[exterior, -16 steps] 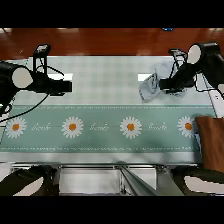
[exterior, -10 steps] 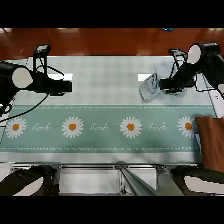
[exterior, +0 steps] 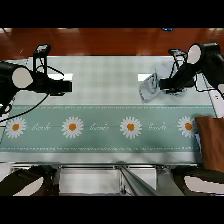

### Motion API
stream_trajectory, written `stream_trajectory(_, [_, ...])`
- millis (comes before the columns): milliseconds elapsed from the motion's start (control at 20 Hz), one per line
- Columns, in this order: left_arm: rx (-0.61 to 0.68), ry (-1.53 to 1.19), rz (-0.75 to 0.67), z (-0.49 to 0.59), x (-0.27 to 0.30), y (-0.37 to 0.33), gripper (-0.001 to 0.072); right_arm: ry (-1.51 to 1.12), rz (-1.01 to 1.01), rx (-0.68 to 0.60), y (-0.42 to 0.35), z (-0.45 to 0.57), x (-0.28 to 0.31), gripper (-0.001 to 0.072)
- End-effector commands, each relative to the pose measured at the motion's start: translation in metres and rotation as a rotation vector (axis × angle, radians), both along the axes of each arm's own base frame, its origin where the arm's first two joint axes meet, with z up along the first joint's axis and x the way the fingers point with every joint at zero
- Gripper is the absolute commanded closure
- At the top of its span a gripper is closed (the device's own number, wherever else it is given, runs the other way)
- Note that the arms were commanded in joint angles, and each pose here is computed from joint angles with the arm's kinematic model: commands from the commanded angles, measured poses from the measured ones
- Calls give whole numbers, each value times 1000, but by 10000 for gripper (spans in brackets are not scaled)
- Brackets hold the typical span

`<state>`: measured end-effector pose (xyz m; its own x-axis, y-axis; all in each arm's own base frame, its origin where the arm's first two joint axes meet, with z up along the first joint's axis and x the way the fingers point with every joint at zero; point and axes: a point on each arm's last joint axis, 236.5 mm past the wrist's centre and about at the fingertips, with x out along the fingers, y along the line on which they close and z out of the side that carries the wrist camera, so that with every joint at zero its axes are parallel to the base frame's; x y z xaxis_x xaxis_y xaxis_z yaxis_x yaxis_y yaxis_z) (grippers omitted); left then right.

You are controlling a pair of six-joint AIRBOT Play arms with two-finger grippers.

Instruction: Fold the shirts.

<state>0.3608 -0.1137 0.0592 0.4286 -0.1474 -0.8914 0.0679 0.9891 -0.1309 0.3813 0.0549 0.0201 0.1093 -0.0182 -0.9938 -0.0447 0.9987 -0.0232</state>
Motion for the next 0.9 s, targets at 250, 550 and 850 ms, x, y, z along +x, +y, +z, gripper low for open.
stream_trajectory(250, [-2,-400,-25,52,78,-2,194,-492,11,-120,-25,47,108,300])
stream_trajectory(550, [-18,-198,245,13,57,59,200,-569,-293,-268,-148,53,127,295])
stream_trajectory(850, [71,39,173,-70,-1,61,199,-414,-442,67,-163,-49,136,298])
